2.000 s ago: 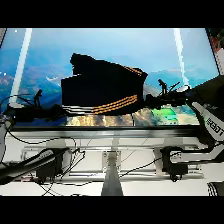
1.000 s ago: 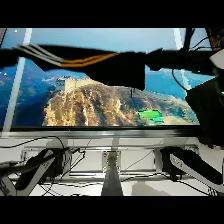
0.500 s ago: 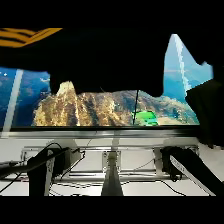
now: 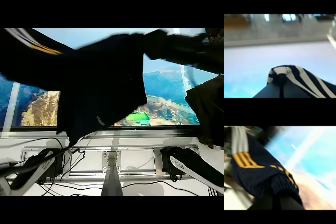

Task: Fold the clothes and pants, and hang the long-sleeved shirts on hangers.

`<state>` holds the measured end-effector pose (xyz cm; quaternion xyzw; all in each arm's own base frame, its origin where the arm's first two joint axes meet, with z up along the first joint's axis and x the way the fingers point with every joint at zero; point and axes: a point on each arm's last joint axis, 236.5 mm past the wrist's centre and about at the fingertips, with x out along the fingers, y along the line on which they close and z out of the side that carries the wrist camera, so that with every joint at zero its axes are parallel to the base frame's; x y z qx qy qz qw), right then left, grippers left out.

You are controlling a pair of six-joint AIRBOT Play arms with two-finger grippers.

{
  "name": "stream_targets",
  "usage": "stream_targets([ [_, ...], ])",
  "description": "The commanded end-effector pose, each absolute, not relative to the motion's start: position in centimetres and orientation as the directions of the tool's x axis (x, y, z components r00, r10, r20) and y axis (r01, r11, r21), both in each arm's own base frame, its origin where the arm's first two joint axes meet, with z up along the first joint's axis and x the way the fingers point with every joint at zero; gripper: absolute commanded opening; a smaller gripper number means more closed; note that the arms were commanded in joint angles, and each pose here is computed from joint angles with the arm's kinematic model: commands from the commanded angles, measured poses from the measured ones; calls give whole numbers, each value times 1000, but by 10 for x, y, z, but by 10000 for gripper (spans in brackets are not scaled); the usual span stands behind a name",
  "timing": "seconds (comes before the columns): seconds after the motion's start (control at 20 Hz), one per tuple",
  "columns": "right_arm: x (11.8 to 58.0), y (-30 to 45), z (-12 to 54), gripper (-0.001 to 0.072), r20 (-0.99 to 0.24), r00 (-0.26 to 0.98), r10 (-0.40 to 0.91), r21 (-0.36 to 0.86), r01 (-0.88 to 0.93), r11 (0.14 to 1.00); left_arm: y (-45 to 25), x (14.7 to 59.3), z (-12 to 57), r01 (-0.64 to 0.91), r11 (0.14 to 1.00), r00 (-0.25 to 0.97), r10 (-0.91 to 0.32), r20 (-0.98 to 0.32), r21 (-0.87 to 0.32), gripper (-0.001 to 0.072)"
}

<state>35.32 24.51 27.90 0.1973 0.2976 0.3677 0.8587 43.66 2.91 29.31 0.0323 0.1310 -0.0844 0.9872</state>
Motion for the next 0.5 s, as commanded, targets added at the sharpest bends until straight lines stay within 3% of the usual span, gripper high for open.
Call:
stream_targets([
  [0.0,424,223,162,24,-568,571,594,529,-300,794,-3,485,167,264,964,809,-226,-542,-8,11],
  [0.25,472,173,67,24,-694,527,490,519,-105,848,-43,472,105,335,941,652,-261,-712,-38,13],
  [0.45,479,105,58,24,-733,537,416,489,-8,872,-81,385,75,359,896,312,-380,-871,-262,13],
])
